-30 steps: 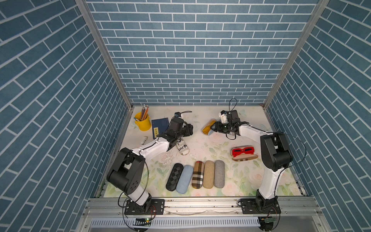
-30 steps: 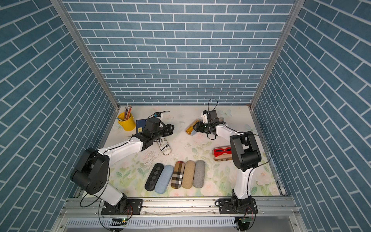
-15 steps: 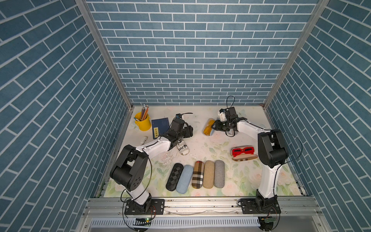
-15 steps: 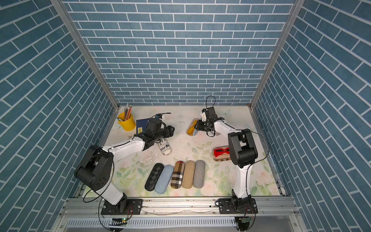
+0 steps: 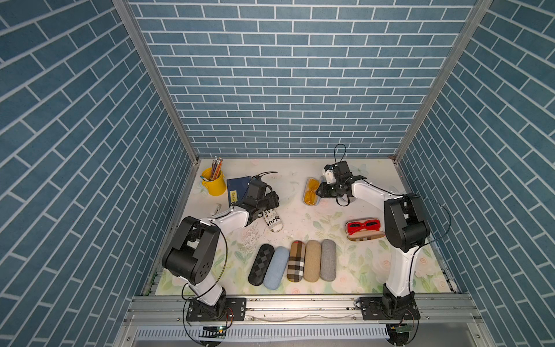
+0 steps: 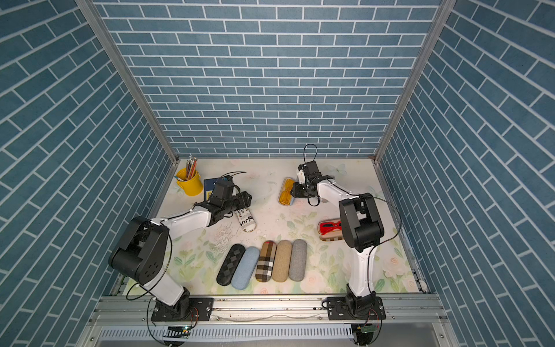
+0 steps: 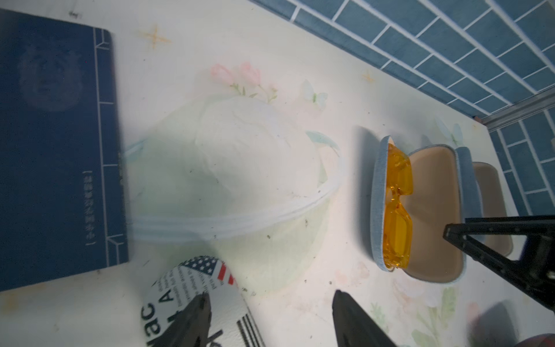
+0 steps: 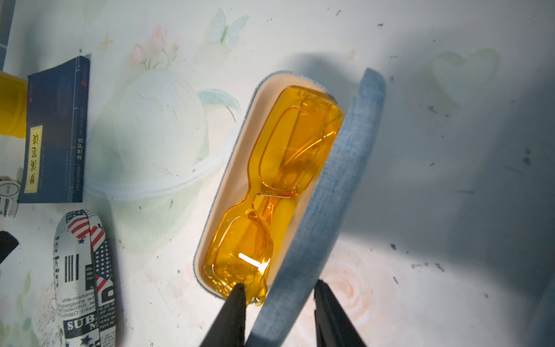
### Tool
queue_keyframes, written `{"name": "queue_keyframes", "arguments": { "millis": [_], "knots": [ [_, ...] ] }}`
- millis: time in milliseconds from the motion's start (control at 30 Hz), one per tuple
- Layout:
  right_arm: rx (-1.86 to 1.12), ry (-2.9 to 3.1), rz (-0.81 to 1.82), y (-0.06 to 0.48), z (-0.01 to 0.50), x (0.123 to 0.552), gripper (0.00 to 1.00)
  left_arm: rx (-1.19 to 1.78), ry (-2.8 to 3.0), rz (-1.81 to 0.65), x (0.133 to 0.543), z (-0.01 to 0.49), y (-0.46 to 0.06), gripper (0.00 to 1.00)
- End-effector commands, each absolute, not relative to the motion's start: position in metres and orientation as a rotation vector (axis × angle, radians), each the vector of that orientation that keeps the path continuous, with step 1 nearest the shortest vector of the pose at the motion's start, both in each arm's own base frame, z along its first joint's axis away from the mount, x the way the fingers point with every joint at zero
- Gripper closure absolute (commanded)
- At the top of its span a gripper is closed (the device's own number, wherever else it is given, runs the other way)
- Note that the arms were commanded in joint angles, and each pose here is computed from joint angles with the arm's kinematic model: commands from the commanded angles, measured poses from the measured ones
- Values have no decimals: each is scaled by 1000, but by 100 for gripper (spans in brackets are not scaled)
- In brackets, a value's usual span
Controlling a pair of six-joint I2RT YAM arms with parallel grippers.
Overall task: Close the glasses case
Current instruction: Move the glasses case to the center of the board.
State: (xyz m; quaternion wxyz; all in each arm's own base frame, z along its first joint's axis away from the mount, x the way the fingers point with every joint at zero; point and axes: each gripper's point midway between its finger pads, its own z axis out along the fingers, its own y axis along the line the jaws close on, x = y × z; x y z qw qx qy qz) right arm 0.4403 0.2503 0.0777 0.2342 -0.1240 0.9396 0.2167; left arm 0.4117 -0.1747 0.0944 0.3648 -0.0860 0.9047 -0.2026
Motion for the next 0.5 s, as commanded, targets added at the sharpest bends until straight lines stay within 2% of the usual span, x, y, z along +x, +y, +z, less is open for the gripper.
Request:
{"name": "queue_keyframes", "arguments": {
  "millis": [0, 267, 467],
  "knots": [
    [-452, 2579, 548, 257, 86, 426, 66, -296, 2344, -469, 403, 93, -154, 30],
    [-534, 2567, 514, 271, 96, 408, 68, -410, 2382, -335, 381, 75, -112, 33],
    [-606, 2565, 506, 285, 101, 392, 69, -448, 2423, -211, 373, 56, -95, 45]
  ]
}}
